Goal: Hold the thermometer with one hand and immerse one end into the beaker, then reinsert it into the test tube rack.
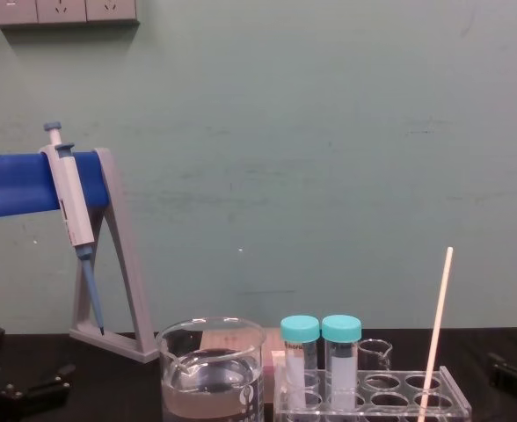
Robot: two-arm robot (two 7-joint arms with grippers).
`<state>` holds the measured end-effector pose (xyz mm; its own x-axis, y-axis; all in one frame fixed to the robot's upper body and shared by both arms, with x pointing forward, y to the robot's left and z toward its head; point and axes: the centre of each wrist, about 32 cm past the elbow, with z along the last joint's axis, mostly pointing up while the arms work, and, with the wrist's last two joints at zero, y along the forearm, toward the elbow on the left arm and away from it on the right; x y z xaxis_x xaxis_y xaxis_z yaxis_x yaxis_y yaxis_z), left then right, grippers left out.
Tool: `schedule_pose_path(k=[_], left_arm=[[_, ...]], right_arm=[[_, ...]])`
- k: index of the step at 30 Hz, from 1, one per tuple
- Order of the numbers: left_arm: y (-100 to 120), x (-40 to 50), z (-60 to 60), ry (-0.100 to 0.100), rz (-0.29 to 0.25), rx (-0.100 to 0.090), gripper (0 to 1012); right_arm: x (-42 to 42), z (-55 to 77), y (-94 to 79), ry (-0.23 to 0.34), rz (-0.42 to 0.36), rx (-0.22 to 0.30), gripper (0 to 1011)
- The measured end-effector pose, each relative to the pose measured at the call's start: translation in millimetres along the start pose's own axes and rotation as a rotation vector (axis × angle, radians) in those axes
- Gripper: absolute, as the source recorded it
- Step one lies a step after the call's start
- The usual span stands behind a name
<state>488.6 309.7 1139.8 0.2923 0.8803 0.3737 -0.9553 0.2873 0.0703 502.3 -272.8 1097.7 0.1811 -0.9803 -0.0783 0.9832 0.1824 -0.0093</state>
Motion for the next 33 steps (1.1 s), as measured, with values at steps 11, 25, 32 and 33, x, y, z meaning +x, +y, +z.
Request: schedule_pose_path(k=[11,25,32,33], left_arm=[[0.0,0.0,0.0,0.000,0.000,0.000,1004],[0.0,0.0,0.0,0.000,0.000,0.000,1004],[0.0,0.0,0.0,0.000,0.000,0.000,1004],[0.0,0.0,0.0,0.000,0.000,0.000,1004]], right_arm=[[-0.2,0.6,-0.3,-0.001,0.001,0.001,1002],[-0.1,0.6,-0.6,-0.001,0.001,0.000,1000],[-0.1,0.8,-0.6,0.000,0.001,0.000,1002],[-0.1,0.8,-0.6,0.000,0.001,0.000,1002]])
